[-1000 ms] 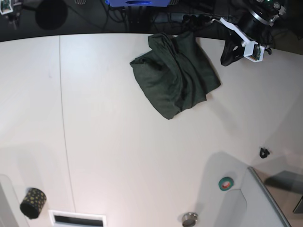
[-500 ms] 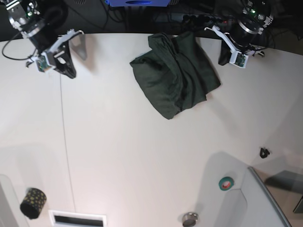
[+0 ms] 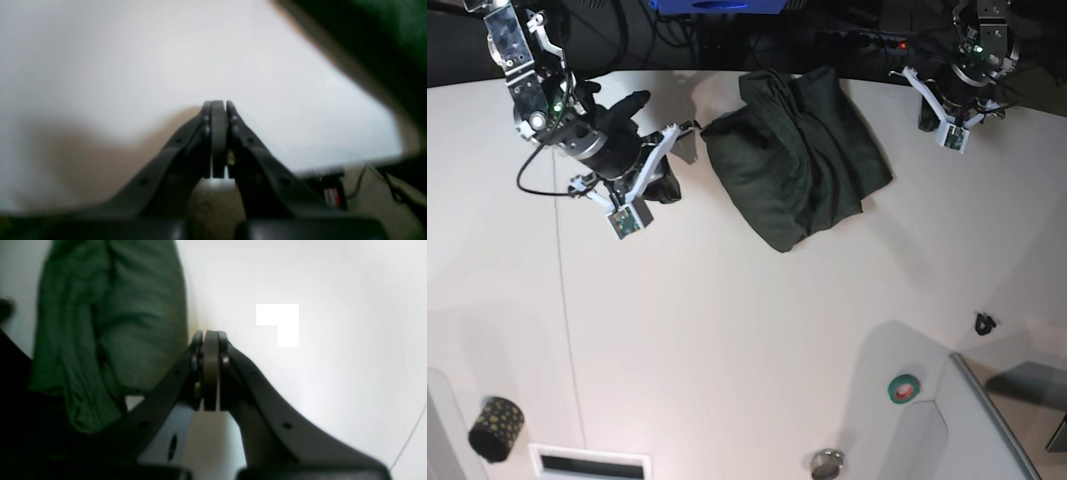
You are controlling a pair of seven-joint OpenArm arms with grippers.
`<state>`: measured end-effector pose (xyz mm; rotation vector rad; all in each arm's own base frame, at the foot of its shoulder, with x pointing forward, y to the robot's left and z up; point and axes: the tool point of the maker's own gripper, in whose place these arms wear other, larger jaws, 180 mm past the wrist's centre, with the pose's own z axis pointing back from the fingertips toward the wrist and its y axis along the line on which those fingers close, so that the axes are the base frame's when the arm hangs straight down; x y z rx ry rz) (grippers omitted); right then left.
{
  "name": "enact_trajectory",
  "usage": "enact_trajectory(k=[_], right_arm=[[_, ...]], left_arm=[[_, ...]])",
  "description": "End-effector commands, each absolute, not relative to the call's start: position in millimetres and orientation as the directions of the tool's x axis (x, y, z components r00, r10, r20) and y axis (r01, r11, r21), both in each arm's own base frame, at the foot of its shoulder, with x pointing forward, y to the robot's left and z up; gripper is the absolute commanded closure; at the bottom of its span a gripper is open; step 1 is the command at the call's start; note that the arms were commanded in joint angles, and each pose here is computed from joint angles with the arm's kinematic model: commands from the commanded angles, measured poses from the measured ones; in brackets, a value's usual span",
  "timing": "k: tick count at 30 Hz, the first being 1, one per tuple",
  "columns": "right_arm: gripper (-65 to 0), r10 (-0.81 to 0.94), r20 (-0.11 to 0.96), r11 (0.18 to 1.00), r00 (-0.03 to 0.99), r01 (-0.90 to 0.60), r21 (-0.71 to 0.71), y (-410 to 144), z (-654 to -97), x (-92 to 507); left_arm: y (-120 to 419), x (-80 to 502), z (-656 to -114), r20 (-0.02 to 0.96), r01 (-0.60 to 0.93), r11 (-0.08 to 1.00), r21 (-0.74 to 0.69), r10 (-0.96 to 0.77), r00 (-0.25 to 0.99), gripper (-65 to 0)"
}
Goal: Layout the t-shirt on the table in an organized manner, then fold the t-shirt properly
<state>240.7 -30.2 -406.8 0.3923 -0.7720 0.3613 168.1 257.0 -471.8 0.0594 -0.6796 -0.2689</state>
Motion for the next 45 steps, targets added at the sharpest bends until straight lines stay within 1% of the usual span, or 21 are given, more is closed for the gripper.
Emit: enact_trajectory(k=[1, 5, 10, 12, 15, 17, 21, 24, 28, 33, 38, 40, 45], right_arm=[[0.0, 0.163, 0.749, 0.870, 0.642, -0.451, 0.197, -33.6, -400.4, 246.9], [0.0, 0.170, 0.714, 0.877, 0.679, -0.434, 0.205, -38.2, -418.2, 240.9], [0.0, 0.178, 0.662, 0.889, 0.728, -0.407, 0.208, -47.1, -444.6, 235.2], [0.0, 0.168, 0.665, 0.890, 0.727, -0.402, 0.214, -45.8, -446.4, 235.8], [0.0, 0.159, 0.657, 0.891, 0.737, -0.394, 0.227, -42.3, -450.4, 234.7], [0.0, 0.156, 0.653, 0.890, 0.741, -0.392, 0.231, -40.7, -452.1, 233.5], [0.0, 0.147, 0.652, 0.885, 0.744, -0.393, 0.249, -31.8, -452.1, 230.9], [0.0, 0.195, 0.648, 0.849, 0.736, -0.457, 0.264, -8.3, -452.8, 218.8], [0.0, 0.228, 0.642, 0.823, 0.732, -0.497, 0.275, 8.9, -455.2, 212.0], [0.0, 0.234, 0.634, 0.827, 0.737, -0.493, 0.269, 6.9, -460.3, 214.4], [0.0, 0.233, 0.636, 0.829, 0.735, -0.492, 0.264, 4.6, -459.3, 215.3], [0.0, 0.232, 0.636, 0.830, 0.736, -0.491, 0.265, 4.3, -459.1, 215.2], [0.0, 0.220, 0.636, 0.842, 0.740, -0.473, 0.259, -3.2, -459.6, 218.5]], left_arm=[[253.5, 178.8, -463.2, 0.649, 0.240, 0.960, 0.143, -0.274, 0.710, 0.0], [245.3, 186.1, -462.7, 0.657, 0.259, 0.956, 0.136, -0.283, 0.699, 0.0], [248.4, 198.9, -470.7, 0.657, 0.243, 0.962, 0.125, -0.264, 0.706, 0.0], [242.9, 198.5, -480.5, 0.635, 0.273, 0.954, 0.122, -0.286, 0.717, 0.0], [230.6, 187.3, -501.0, 0.562, 0.379, 0.914, 0.148, -0.393, 0.728, 0.0], [225.2, 184.2, -506.0, 0.544, 0.407, 0.901, 0.153, -0.420, 0.726, 0.0], [219.4, 187.4, -504.6, 0.558, 0.400, 0.905, 0.145, -0.409, 0.722, 0.0], [216.9, 187.1, -505.6, 0.553, 0.411, 0.900, 0.148, -0.419, 0.720, 0.0], [209.9, 205.1, -501.4, 0.584, 0.398, 0.906, 0.142, -0.402, 0.705, 0.0], [188.1, 224.5, -496.3, 0.627, 0.392, 0.912, 0.122, -0.377, 0.682, 0.0], [150.4, 231.3, -497.8, 0.640, 0.479, 0.872, 0.094, -0.422, 0.642, 0.0], [142.8, 234.0, -503.1, 0.625, 0.495, 0.865, 0.080, -0.431, 0.651, 0.0], [119.4, 272.4, -497.6, 0.658, 0.498, 0.865, 0.065, -0.413, 0.630, 0.0]])
